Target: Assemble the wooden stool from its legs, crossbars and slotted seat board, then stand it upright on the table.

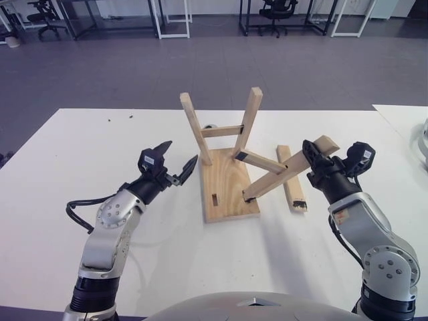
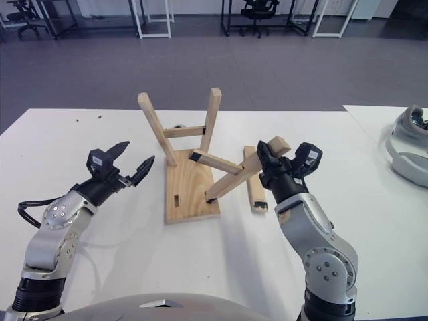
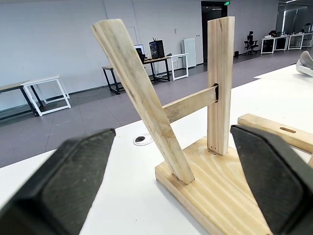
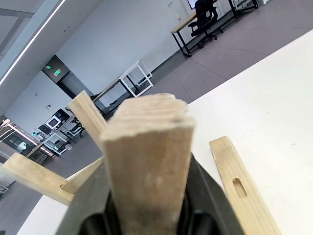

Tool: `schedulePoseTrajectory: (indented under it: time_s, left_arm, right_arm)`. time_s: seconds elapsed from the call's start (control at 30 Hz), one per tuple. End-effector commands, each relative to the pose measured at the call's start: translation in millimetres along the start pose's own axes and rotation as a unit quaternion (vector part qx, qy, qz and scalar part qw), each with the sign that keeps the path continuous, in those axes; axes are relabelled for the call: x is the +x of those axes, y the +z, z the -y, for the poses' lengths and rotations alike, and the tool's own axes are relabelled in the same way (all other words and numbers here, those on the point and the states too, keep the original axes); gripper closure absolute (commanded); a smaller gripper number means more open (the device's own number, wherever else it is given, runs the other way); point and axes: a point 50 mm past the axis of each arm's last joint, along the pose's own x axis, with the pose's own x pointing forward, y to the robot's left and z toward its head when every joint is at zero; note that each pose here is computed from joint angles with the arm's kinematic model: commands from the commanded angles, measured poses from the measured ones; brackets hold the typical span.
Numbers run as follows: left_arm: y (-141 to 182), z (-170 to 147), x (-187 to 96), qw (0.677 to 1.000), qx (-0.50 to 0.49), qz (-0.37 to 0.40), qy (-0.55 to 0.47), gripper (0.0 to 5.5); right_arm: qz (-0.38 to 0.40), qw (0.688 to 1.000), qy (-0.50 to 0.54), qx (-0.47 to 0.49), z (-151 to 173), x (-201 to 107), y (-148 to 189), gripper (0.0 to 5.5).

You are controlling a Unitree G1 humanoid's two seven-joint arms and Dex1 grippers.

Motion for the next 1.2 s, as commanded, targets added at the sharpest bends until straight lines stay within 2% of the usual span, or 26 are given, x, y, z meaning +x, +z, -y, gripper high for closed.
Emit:
schedulePoseTrajectory:
  time_s: [0.03,0.17,0.27,0.4,0.5,0.7,0.8,0.93,1.03,1.13,1.2]
  left_arm:
    - [-6,1,-3,1.000,0.002,-0.010,0.010,1.17]
    - [-7,3,-4,1.000,0.011,-0.015,0.008,1.17]
    - [-6,4,-3,1.000,0.019,-0.017,0.003,1.17]
    - [-4,6,-1,1.000,0.026,-0.017,0.000,1.17]
    - [-2,7,1,0.999,0.032,-0.016,-0.005,1.17]
    - [2,10,5,0.999,0.039,-0.012,-0.011,1.17]
    - [1,9,4,0.999,0.038,-0.013,-0.007,1.17]
    - [1,7,5,0.999,0.036,-0.010,-0.001,1.17]
    - [1,6,7,0.999,0.035,-0.005,0.006,1.17]
    - [0,5,8,0.999,0.035,-0.002,0.013,1.17]
    - [-1,4,7,0.999,0.036,-0.001,0.019,1.17]
  right_arm:
    - [-0.048,0.997,-0.027,-0.047,12,-1,-10,4.46]
    - [-0.052,0.982,-0.028,-0.178,2,3,-4,4.44]
    - [-0.066,0.971,-0.010,-0.228,-11,8,-9,4.44]
    - [-0.168,0.950,-0.027,-0.262,13,0,-46,4.44]
    - [-0.205,0.926,-0.038,-0.315,29,-10,-59,4.43]
    - [-0.231,0.928,-0.029,-0.289,28,-20,-82,4.43]
    - [-0.162,0.951,-0.026,-0.260,25,-7,-63,4.43]
    - [-0.036,0.969,0.068,-0.234,-14,8,-22,4.43]
    - [0.039,0.971,0.126,-0.199,-36,11,4,3.69]
    - [0.095,0.963,0.163,-0.191,-44,9,27,3.00]
    - [0.146,0.954,0.205,-0.164,-51,6,55,2.68]
